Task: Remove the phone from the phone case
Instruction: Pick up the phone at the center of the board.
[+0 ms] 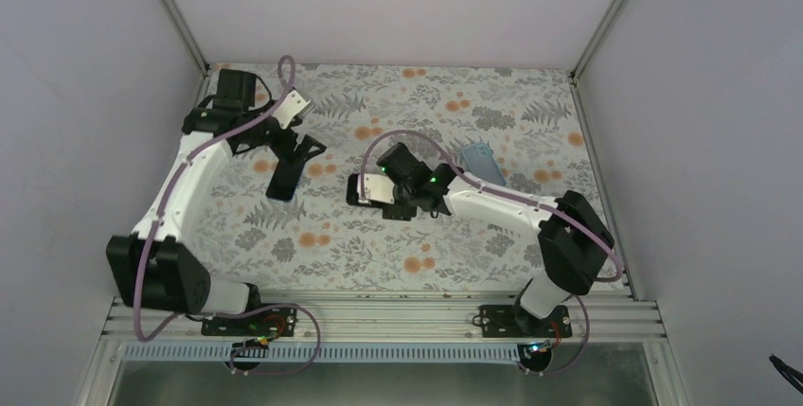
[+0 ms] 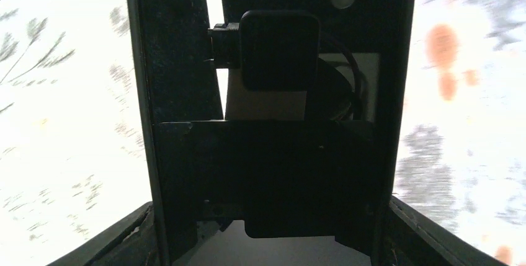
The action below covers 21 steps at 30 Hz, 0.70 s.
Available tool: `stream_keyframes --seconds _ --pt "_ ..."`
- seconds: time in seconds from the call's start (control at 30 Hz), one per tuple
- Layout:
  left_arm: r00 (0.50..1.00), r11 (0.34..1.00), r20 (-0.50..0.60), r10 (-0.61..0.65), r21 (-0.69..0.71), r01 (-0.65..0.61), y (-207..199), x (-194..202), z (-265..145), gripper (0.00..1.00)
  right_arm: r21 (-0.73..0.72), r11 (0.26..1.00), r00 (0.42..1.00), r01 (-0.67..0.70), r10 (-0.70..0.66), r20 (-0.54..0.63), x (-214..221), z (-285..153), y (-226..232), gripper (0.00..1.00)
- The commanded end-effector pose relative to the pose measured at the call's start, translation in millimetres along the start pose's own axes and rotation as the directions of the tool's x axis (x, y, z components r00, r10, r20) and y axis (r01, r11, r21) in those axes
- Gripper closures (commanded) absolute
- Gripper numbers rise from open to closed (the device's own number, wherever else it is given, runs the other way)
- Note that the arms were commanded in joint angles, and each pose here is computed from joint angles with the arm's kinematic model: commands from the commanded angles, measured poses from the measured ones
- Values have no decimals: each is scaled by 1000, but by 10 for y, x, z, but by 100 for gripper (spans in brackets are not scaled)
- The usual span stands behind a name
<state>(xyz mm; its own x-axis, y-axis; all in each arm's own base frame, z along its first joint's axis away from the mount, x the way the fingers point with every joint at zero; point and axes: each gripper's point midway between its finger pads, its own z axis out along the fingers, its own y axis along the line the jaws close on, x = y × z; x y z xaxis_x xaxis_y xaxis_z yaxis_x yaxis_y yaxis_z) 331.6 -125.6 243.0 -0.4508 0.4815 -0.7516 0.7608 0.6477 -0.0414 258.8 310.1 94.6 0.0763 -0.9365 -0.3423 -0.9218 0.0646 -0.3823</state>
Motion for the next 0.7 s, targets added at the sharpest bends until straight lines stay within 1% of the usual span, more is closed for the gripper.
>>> stream_keyframes --seconds 0.0,0.07,0.23,0.4,0.53,0.67 --pt "995 978 -56 -78 189 87 -220 -36 119 0 266 963 990 -39 2 139 -428 -476 -715 32" --pt "993 974 -66 -99 199 110 -205 -83 162 0 314 948 986 -56 2 169 -517 -597 -854 30" --pt "989 952 -89 -121 272 141 -300 -167 239 1 400 913 981 -82 4 193 -646 -730 -1102 30" --pt "987 914 -72 -145 373 161 -446 -272 231 3 455 884 974 -108 2 227 -758 -847 -1264 30" --pt "980 912 -102 -169 361 195 -401 -227 337 7 463 878 967 -122 0 254 -853 -955 -1339 31" --pt "978 896 -95 -185 391 208 -420 -277 380 10 451 884 961 -125 -5 276 -924 -1010 -1346 31"
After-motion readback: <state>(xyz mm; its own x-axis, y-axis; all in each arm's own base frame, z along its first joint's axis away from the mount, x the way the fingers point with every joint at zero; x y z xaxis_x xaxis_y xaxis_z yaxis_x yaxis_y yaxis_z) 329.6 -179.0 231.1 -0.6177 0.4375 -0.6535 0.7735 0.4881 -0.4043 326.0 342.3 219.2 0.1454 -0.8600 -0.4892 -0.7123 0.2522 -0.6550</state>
